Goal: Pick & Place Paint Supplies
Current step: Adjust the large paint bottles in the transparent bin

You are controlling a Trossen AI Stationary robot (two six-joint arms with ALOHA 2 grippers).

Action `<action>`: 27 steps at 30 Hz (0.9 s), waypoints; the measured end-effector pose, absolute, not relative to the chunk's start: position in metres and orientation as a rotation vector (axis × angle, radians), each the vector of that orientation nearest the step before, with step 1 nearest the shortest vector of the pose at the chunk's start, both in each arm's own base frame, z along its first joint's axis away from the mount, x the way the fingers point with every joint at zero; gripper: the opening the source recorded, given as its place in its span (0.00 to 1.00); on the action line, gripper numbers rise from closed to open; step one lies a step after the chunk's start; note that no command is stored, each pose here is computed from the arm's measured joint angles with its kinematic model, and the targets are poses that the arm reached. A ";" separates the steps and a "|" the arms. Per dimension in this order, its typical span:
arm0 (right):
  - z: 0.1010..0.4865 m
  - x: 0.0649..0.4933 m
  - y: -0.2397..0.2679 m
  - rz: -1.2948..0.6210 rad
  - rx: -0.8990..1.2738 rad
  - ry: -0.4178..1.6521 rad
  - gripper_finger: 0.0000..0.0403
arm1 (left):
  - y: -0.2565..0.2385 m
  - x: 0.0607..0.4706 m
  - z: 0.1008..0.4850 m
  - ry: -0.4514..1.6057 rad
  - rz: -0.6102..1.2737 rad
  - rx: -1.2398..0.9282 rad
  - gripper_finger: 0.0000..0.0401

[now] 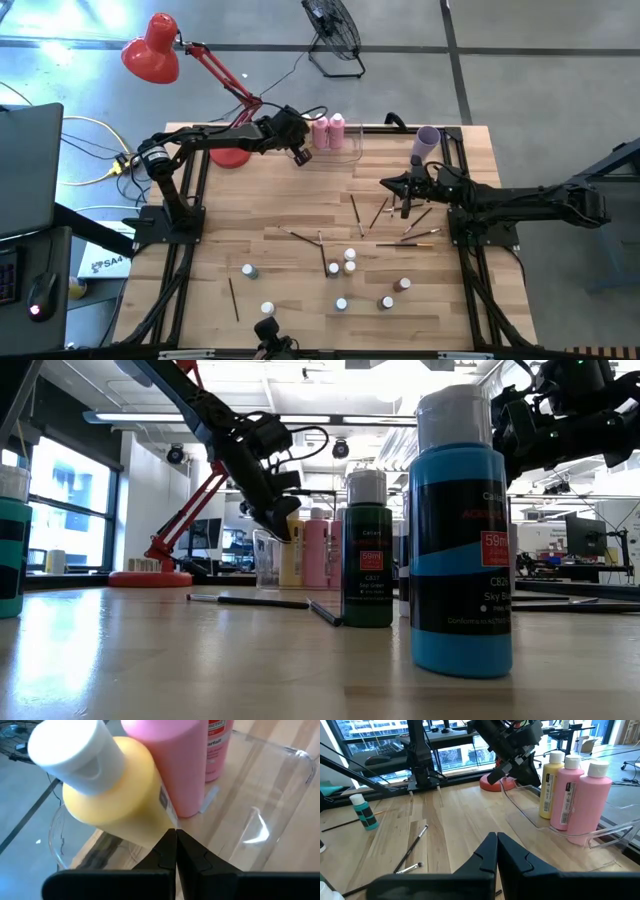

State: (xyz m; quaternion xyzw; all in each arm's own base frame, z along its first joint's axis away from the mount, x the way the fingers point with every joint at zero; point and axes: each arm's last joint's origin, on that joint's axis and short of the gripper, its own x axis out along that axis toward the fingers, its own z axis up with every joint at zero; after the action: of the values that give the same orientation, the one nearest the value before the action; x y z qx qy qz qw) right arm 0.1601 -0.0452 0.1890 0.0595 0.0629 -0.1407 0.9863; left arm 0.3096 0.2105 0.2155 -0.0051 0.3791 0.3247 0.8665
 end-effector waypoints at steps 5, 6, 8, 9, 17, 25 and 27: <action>0.189 0.160 -0.045 -0.277 0.119 0.127 0.01 | 0.211 0.310 0.216 0.782 0.682 -0.008 0.00; 0.189 0.160 -0.045 -0.277 0.119 0.127 0.00 | 0.211 0.310 0.216 0.782 0.682 -0.008 0.00; 0.189 0.160 -0.045 -0.277 0.120 0.127 0.00 | 0.211 0.310 0.216 0.784 0.692 -0.025 0.00; 0.189 0.160 -0.045 -0.277 0.120 0.129 0.00 | 0.211 0.309 0.215 0.787 0.704 -0.039 0.00; 0.188 0.160 -0.045 -0.278 0.120 0.134 0.01 | 0.211 0.307 0.216 0.788 0.867 -0.052 0.00; 0.188 0.160 -0.045 -0.279 0.120 0.134 0.00 | 0.209 0.309 0.217 0.777 0.939 -0.033 0.00; 0.188 0.160 -0.045 -0.279 0.120 0.134 0.00 | 0.209 0.309 0.217 0.772 0.943 -0.034 0.00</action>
State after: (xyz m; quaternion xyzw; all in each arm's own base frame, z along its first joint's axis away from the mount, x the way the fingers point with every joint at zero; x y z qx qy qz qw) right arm 0.1600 -0.0451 0.1883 0.0599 0.0666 -0.1389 0.9862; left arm 0.3089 0.2093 0.2171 -0.0159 0.3626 0.4427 0.8199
